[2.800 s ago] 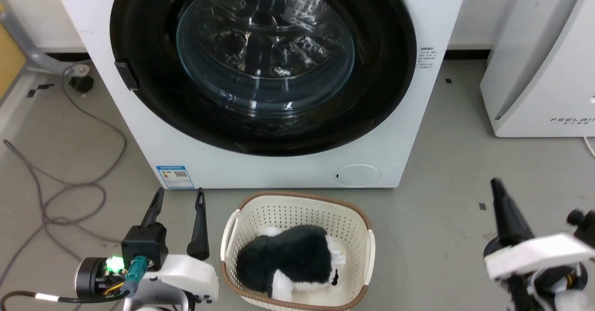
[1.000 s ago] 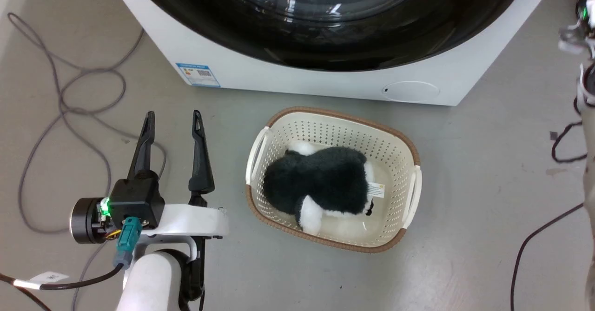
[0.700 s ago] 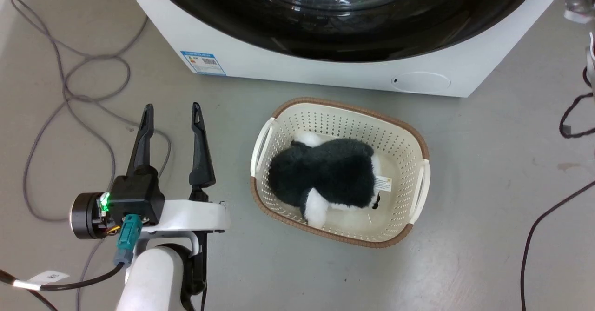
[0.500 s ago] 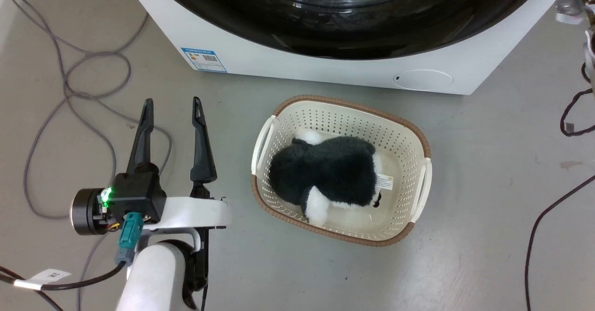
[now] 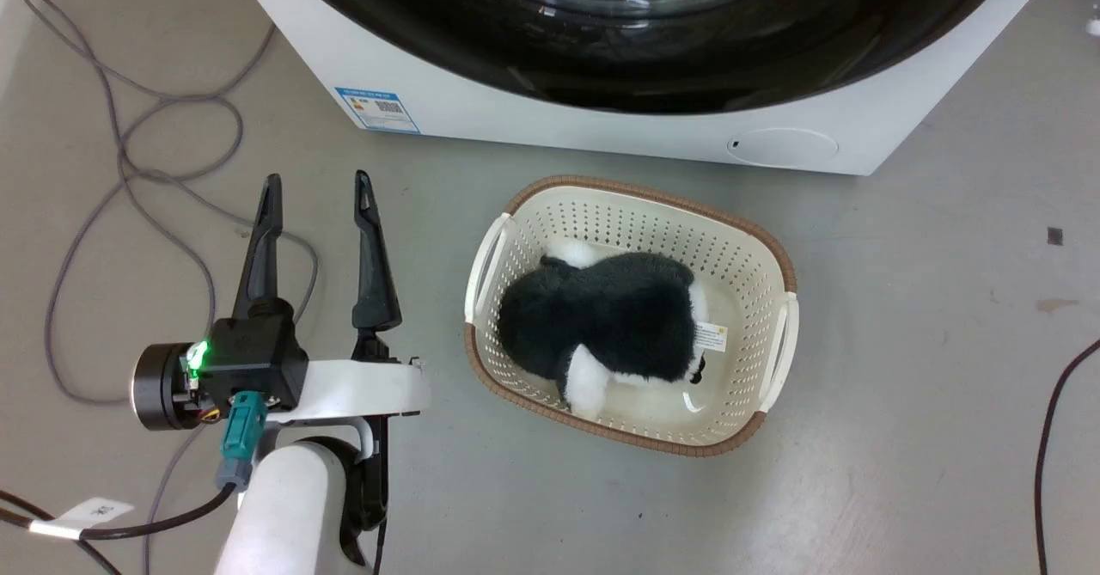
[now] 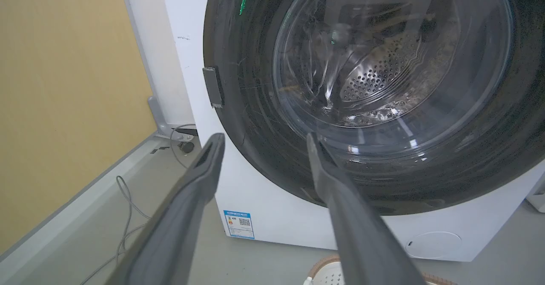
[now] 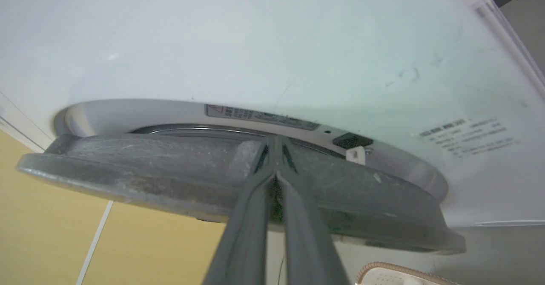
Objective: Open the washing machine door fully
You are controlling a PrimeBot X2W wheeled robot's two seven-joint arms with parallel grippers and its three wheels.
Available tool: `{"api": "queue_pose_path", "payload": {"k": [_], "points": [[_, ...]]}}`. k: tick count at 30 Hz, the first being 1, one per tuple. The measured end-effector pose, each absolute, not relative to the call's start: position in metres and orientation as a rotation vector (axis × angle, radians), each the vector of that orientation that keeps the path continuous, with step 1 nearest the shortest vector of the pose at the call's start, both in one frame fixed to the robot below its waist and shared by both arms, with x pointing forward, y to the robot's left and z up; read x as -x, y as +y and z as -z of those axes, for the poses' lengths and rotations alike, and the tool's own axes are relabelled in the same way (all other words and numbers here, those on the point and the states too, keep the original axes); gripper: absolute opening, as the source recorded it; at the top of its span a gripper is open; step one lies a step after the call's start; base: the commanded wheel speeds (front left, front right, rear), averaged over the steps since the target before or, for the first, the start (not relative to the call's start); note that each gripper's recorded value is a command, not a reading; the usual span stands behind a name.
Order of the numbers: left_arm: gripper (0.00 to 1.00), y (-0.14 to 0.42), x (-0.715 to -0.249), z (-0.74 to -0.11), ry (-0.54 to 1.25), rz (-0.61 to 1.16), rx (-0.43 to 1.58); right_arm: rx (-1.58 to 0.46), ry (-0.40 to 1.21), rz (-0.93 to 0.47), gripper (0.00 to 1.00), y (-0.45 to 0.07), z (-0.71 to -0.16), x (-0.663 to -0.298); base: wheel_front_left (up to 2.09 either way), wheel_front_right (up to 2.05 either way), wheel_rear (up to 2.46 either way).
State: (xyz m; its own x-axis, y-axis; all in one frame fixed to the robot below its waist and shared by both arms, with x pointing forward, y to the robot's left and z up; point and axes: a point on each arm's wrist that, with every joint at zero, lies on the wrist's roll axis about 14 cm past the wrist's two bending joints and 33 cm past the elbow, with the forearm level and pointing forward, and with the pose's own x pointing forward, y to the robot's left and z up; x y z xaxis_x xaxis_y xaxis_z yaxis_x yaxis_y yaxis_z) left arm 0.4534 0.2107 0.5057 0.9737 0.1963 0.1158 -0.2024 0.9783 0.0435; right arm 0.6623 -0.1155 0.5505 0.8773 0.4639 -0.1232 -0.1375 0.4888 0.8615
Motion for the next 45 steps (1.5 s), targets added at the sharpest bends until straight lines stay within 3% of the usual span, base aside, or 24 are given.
{"api": "queue_pose_path", "payload": {"k": [13,19,30,45], "points": [[1.0,0.211,-0.447,-0.515,-0.143,-0.206,-0.055,-1.049,0.437,-0.445,0.0,-0.101,-0.563,-0.645,0.0,0.0,0.0],[1.0,0.21,-0.438,-0.519,-0.144,-0.205,-0.047,-1.035,0.49,-0.509,0.0,-0.078,-0.564,-0.62,0.0,0.0,0.0],[1.0,0.206,-0.417,-0.526,-0.15,-0.2,-0.033,-0.948,0.605,-0.596,0.0,-0.065,-0.55,-0.555,0.0,0.0,0.0],[1.0,0.202,-0.384,-0.534,-0.162,-0.184,-0.036,-0.983,0.708,-0.785,0.0,-0.029,-0.542,-0.45,0.0,0.0,0.0]]}}
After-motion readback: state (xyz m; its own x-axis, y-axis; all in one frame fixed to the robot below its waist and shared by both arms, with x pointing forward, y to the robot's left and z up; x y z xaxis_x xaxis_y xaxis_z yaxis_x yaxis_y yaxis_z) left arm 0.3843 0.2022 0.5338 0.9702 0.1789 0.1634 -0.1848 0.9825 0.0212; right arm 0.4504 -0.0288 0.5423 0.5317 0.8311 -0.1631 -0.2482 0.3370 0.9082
